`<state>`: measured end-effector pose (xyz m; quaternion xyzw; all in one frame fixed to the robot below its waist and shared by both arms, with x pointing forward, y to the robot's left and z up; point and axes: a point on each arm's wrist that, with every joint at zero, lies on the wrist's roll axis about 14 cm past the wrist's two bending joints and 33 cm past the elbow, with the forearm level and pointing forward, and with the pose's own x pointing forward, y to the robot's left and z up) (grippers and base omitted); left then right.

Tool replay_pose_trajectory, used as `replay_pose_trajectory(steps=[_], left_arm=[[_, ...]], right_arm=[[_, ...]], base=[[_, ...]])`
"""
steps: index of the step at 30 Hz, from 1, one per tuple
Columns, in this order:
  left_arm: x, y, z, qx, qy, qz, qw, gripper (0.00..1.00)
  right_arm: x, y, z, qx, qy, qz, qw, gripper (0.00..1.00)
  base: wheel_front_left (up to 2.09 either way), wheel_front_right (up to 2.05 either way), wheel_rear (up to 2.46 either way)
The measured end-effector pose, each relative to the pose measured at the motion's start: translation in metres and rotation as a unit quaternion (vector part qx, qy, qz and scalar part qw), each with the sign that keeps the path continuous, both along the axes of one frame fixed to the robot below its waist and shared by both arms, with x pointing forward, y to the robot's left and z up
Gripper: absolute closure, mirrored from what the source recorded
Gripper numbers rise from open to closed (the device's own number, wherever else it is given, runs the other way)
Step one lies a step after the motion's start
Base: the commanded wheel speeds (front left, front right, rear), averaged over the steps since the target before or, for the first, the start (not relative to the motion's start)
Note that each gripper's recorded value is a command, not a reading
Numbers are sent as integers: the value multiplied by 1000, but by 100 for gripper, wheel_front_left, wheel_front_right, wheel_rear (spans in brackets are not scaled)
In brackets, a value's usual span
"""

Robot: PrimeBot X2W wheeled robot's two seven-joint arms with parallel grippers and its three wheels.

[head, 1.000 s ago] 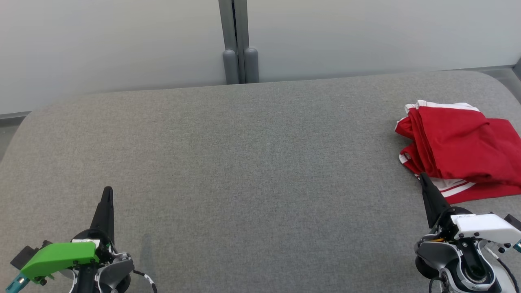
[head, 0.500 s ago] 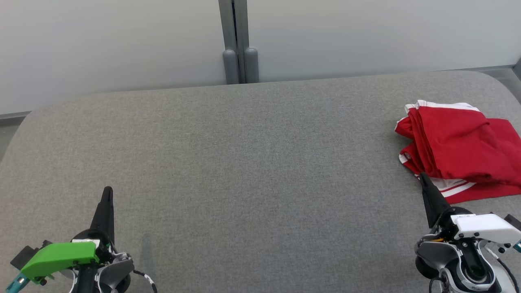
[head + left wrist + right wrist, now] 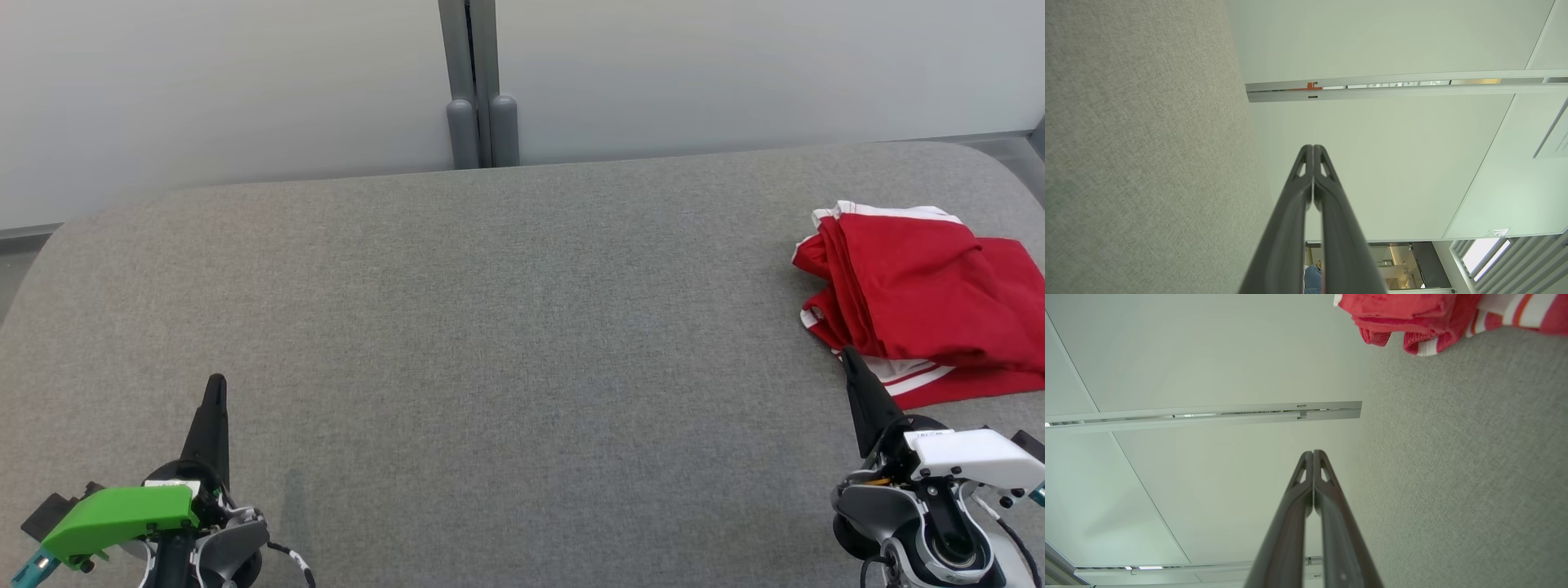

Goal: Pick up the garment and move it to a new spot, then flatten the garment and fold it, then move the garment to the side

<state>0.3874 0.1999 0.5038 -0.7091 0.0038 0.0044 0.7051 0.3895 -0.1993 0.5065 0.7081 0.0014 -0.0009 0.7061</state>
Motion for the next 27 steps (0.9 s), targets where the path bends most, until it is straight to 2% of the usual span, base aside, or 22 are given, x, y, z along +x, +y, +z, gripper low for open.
replay_pose_trajectory(steps=[27], left_arm=[[0,0,0,0,0,0,1000,100]], right_arm=[[0,0,0,0,0,0,1000,100]], base=[[0,0,0]])
